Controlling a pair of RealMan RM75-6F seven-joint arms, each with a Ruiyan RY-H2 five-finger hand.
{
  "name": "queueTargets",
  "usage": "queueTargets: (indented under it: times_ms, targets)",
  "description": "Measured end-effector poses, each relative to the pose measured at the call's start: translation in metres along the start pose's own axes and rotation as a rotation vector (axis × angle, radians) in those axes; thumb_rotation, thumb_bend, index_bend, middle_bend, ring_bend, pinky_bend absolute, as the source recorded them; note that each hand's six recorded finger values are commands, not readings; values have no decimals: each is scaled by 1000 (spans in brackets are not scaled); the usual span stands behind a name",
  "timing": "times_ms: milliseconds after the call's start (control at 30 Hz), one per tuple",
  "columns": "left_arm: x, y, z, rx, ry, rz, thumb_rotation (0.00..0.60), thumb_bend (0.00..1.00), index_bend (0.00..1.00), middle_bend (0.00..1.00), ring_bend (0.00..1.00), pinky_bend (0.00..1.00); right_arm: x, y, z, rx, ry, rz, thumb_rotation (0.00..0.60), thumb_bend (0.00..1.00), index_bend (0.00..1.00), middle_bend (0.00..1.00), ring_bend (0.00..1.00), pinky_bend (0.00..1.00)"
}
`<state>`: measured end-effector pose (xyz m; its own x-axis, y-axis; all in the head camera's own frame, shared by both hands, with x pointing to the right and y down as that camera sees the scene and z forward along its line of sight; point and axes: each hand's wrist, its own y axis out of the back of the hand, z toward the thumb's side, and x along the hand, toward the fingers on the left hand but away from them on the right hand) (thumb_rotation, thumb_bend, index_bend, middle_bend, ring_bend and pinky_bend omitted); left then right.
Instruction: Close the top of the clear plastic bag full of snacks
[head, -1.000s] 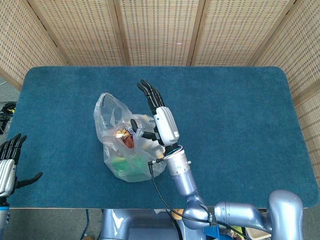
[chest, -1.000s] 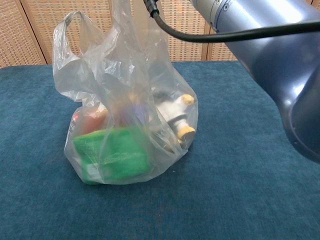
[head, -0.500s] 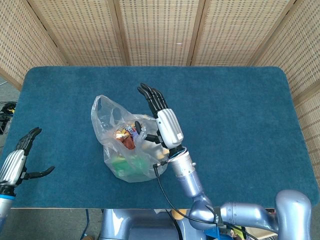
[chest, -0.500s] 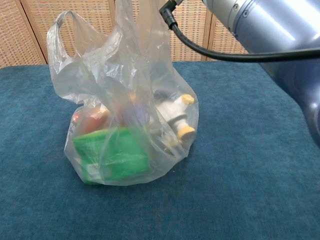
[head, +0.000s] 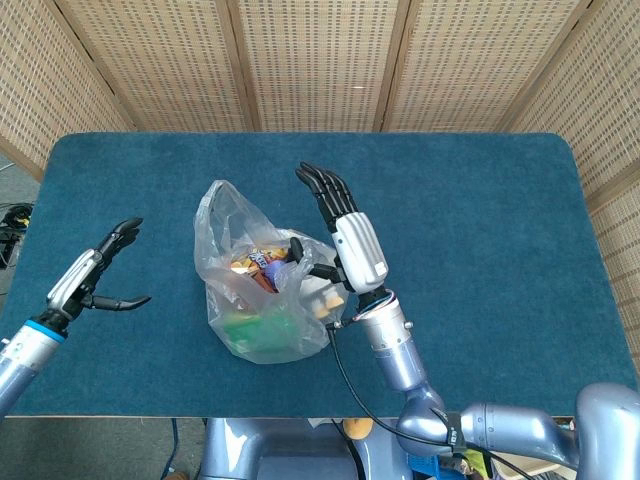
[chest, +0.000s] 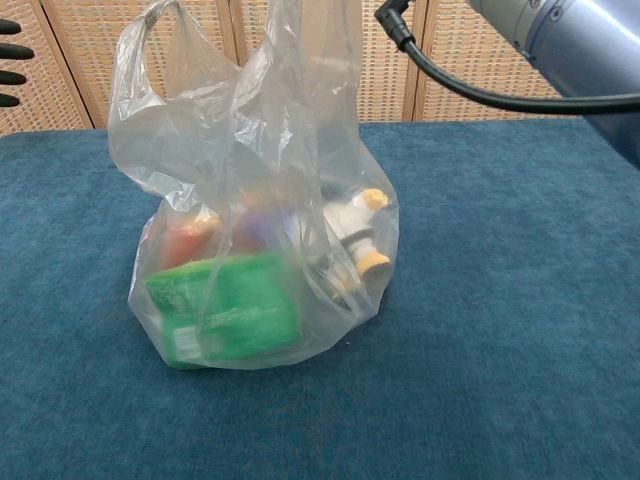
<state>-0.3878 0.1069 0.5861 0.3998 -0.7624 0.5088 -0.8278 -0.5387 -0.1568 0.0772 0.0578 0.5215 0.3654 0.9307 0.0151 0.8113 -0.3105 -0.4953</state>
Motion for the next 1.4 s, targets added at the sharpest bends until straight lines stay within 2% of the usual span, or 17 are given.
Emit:
queueTargets:
  times_ms: [100,333,433,633,800,1000,1267,1400]
  targets:
    - [15,-1,6,-113,-17,-27,600,181,0,0,0,0,3,2,0,7,4,10,600,534,29,78,0,0]
    - [60,-15,22,-455,-58,-93,600,182,0,0,0,9,7,0,0,0,13,27,600,537,34,81,0,0]
    - [77,-25,26,-557,-58,-124,600,183,1,0,1,24,8,0,0,-6,13,26,600,538,35,81,0,0]
    - [93,-36,25,-679,-35,-143,600,177,21,0,21,51,6,2,-2,-17,5,17,600,538,36,82,0,0]
    - [87,-41,13,-739,-4,-150,600,175,56,3,45,69,6,6,-4,-15,2,10,600,539,37,82,0,0]
    - [75,-46,-3,-752,16,-179,600,171,83,26,64,80,6,7,-5,-8,0,14,600,539,40,82,0,0]
    - [85,-50,9,-741,-9,-257,600,166,107,41,77,96,9,5,1,-6,18,29,600,541,47,83,0,0]
    - [92,-60,19,-708,4,-330,600,166,114,47,81,104,12,3,3,-1,21,38,600,541,48,83,0,0]
